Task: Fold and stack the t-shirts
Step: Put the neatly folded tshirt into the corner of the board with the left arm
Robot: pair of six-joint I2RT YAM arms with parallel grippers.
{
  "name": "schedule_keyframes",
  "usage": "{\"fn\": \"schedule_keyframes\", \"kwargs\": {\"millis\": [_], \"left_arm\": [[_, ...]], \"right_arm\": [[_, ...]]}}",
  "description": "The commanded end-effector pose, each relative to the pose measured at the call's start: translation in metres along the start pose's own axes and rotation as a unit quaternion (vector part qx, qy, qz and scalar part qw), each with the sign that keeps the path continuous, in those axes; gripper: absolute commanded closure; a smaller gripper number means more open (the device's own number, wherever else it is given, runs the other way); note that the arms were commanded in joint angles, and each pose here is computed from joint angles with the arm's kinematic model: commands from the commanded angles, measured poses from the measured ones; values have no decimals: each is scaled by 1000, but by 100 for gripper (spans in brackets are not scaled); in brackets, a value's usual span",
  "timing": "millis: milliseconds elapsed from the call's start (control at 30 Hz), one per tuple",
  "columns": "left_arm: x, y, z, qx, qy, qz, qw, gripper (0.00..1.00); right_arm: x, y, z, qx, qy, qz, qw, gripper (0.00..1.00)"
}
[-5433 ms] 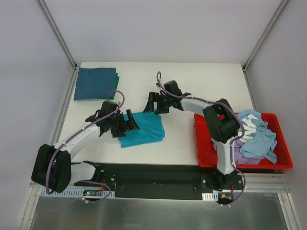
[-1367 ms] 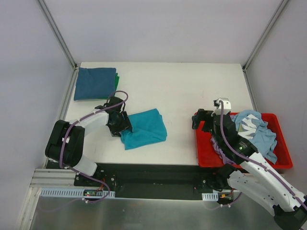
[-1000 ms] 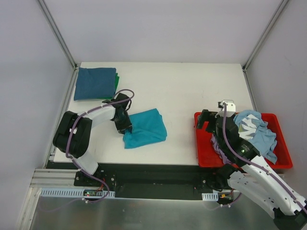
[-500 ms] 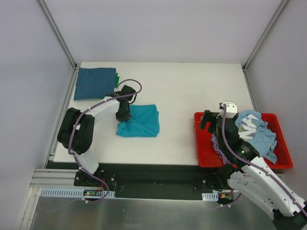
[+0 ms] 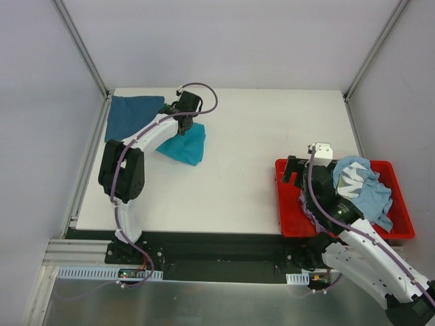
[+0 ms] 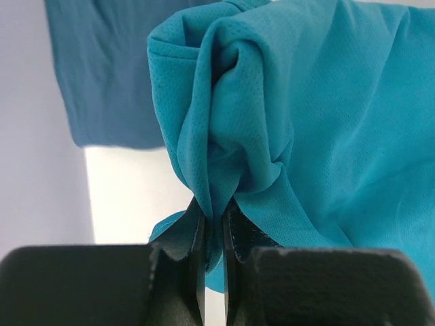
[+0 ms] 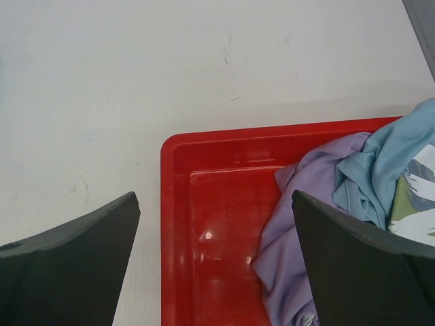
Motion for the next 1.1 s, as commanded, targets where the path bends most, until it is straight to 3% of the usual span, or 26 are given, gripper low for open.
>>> {"fn": "schedule_keyframes", "kwargs": {"millis": [0,267,633,867,1067], "left_arm": [[38,31,-11,77,-27,-77,994,100],[88,74,-19,112,-74,-59,989,100],[129,118,-16,127,-122,-71,982,100],[143,130,-1,122,-150,-58,979,100],[136,145,-5,136,-136,-72,979,100]], "right_arm": [[8,-5,-2,-19,-21,-2,1000,4],[6,-12,-6,-47,-19,3,999,4],[4,-12,-11,-55,-10,9,998,4],[3,-11,-12,-54,-6,8,998,4],[-1,-10,-15,-56,2,9,998,4]]}}
Point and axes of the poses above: each gripper's point midway between its finger pads, its own z axis back along the fingers, its own y axis along the line the jaws close on, x = y × z, the point moved 4 cm from there along z, back along the fingers, and after that the axes turned 1 degree about -z, right-handed, at the moved point
